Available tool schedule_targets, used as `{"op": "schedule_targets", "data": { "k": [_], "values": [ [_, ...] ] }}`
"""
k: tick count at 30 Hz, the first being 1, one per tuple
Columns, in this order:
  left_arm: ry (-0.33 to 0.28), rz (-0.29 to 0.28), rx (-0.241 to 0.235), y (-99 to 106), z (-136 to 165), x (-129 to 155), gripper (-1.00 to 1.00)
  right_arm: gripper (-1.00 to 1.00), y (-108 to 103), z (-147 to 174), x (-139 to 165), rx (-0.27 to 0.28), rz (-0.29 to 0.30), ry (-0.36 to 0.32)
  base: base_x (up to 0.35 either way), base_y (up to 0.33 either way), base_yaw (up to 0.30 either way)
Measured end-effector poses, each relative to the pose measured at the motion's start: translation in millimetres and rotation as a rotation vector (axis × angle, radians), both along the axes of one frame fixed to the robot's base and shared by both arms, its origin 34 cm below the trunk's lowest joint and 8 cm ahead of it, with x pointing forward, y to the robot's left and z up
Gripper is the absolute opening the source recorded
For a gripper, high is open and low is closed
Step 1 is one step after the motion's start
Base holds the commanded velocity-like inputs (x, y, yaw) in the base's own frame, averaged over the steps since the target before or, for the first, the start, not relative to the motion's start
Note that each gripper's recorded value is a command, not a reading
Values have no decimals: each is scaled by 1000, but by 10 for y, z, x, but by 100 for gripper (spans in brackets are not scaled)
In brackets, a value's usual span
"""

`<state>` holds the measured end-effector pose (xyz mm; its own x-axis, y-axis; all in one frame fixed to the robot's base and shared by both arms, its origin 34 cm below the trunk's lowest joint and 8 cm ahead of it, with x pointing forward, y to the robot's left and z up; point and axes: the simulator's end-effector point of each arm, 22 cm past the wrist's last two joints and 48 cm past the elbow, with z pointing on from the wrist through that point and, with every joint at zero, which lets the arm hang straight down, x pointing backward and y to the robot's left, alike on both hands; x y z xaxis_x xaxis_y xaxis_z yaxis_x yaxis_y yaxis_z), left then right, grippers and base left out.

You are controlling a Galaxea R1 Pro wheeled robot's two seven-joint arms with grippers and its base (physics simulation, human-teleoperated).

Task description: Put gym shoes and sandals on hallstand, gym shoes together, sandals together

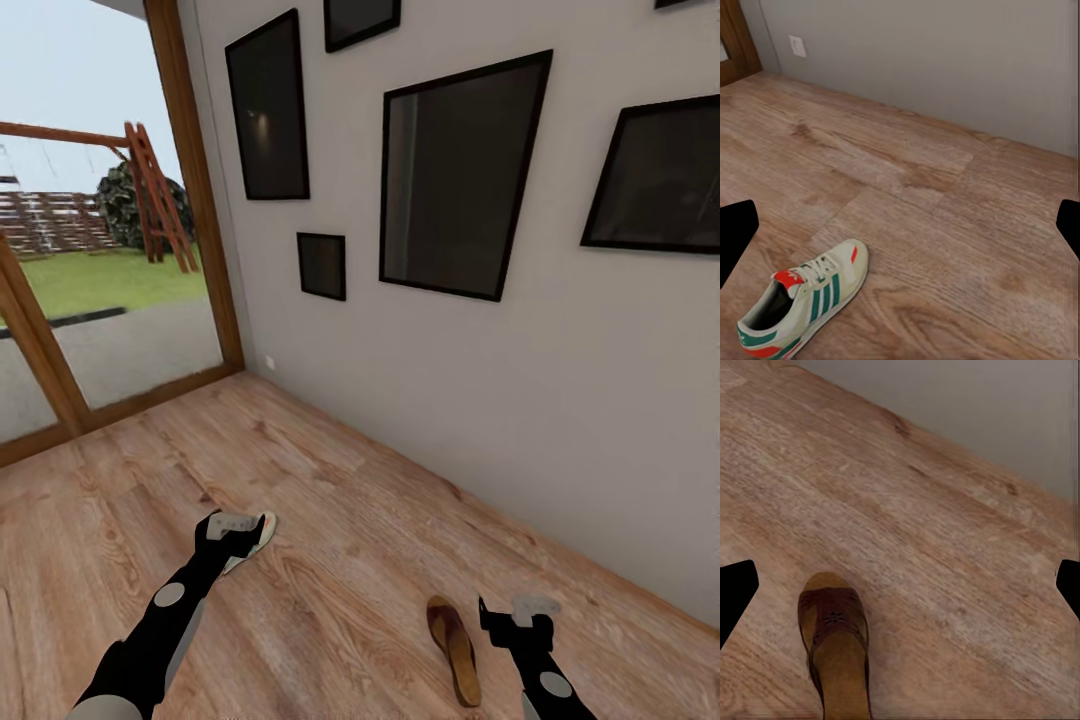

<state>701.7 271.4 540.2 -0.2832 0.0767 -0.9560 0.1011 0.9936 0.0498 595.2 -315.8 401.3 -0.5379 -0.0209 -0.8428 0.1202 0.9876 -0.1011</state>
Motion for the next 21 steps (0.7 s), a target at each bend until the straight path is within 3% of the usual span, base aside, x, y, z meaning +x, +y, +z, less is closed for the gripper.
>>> {"op": "schedule_targets", "data": {
  "k": [7, 21],
  "values": [
    [11, 1, 0, 1, -218, -43, 100, 100, 12, -210, -58, 2, 1, 12, 0, 0, -88],
    [33, -1, 0, 0, -658, -136, 100, 100, 30, -631, -182, 3, 6, 36, 0, 0, -6]
  ]
}}
